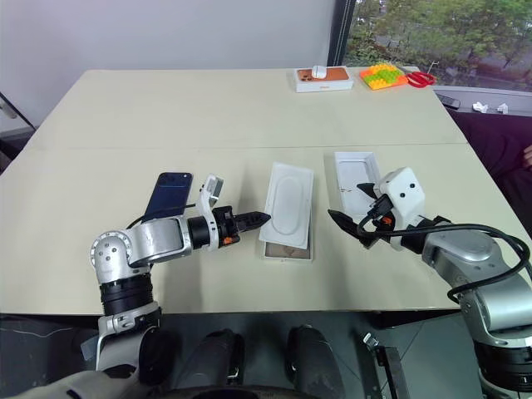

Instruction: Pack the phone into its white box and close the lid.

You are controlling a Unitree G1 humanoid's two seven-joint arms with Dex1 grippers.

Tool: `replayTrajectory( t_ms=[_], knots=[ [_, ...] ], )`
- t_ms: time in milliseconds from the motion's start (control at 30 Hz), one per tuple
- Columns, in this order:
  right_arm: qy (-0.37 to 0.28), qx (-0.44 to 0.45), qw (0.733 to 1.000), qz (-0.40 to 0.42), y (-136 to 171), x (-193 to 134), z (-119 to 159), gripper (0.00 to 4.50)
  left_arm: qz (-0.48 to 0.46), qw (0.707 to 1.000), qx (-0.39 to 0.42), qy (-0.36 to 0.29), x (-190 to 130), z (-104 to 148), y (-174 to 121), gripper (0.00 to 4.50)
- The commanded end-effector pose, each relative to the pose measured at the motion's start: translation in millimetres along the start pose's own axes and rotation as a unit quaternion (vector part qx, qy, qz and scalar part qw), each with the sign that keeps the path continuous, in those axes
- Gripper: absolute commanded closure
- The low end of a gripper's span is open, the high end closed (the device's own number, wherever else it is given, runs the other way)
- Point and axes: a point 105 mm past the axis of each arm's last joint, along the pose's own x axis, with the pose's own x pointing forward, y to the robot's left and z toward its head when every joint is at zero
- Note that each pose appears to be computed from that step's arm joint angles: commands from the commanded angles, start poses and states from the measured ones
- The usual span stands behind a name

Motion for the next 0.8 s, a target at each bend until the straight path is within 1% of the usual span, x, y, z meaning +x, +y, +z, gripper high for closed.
replayTrajectory(
  t_ms=[33,233,333,367,500,567,633,667,733,800],
  knots=[
    [-0.016,-0.023,1.0,-0.004,-1.2,-3.4,11.6,0.0,-0.015,1.0,-0.015,0.008,-1.4,-5.0,-20.5,4.4],
    [-0.019,-0.024,1.0,-0.001,-0.7,-0.3,13.6,0.0,0.0,1.0,-0.012,0.014,0.8,-11.2,-20.2,4.4],
    [-0.02,-0.025,0.999,0.002,0.3,1.4,14.4,0.0,-0.004,1.0,-0.005,0.019,0.4,-11.7,-20.4,3.58],
    [-0.021,-0.025,0.999,0.003,0.6,1.9,14.7,0.0,-0.004,1.0,-0.003,0.02,0.0,-11.7,-20.3,3.16],
    [-0.025,-0.025,0.999,0.006,2.7,4.3,16.8,0.0,-0.004,0.999,0.025,0.029,-6.5,-8.7,-17.3,1.19],
    [-0.029,-0.025,0.999,0.009,4.8,6.0,18.4,0.0,-0.002,0.998,0.058,0.036,-17.0,-2.0,-15.0,1.19],
    [-0.033,-0.023,0.999,0.013,7.5,8.3,20.6,0.0,-0.026,0.995,0.096,0.011,-34.5,16.5,-23.0,1.19],
    [-0.036,-0.021,0.999,0.017,10.0,10.1,22.0,0.0,-0.028,0.991,0.128,-0.008,-43.9,27.1,-25.6,1.19],
    [-0.046,-0.014,0.999,0.025,16.2,14.9,26.4,0.0,0.005,0.975,0.218,-0.046,-59.0,46.6,-21.2,1.19],
    [-0.05,-0.007,0.998,0.028,19.1,18.7,28.8,0.0,0.03,0.958,0.277,-0.067,-64.8,57.4,-14.6,1.19]
  ],
)
